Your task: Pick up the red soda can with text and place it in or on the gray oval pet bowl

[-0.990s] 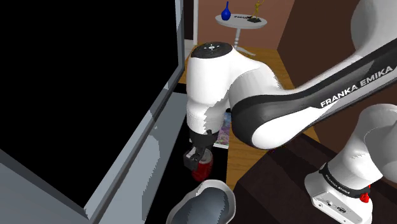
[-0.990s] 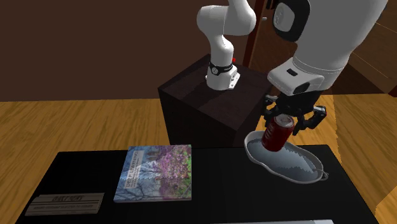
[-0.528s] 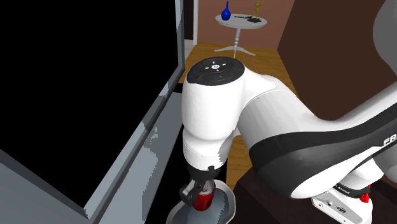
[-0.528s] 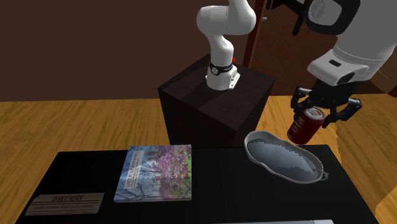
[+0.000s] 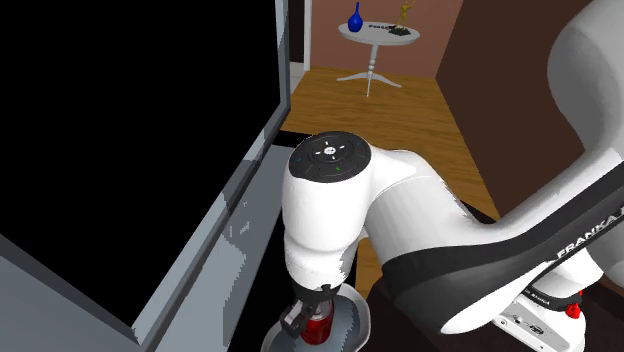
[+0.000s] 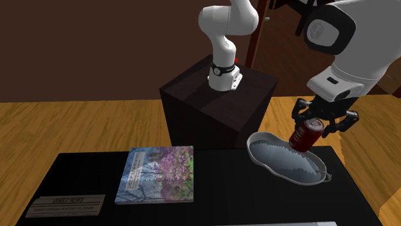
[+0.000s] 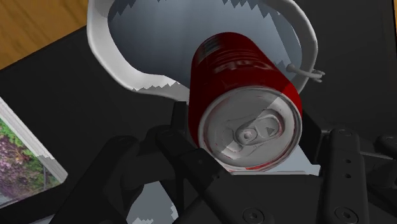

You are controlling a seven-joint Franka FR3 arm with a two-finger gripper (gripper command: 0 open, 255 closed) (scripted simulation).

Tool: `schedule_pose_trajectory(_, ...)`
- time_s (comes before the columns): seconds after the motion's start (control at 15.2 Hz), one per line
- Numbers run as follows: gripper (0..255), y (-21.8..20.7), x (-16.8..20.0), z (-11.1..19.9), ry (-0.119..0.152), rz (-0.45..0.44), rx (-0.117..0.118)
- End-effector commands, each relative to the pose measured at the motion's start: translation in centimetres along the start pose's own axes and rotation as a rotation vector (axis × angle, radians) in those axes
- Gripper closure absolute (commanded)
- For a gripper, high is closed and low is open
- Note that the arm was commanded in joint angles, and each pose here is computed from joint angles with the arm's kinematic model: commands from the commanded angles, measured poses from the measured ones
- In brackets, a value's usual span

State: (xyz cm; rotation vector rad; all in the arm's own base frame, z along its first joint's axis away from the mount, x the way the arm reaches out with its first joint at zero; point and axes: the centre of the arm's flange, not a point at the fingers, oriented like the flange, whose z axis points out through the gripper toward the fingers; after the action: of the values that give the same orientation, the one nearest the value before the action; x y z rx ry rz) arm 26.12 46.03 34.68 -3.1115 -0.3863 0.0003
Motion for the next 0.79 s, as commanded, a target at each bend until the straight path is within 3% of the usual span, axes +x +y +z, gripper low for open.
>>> schedule_pose_trajectory(0.0, 255, 0.2, -0.1, 1.1, 0.001, 0.0, 0.001)
schedule_pose_trajectory(0.73, 255, 0.2, -0.1, 6.2, 0.001, 0.0, 0.001)
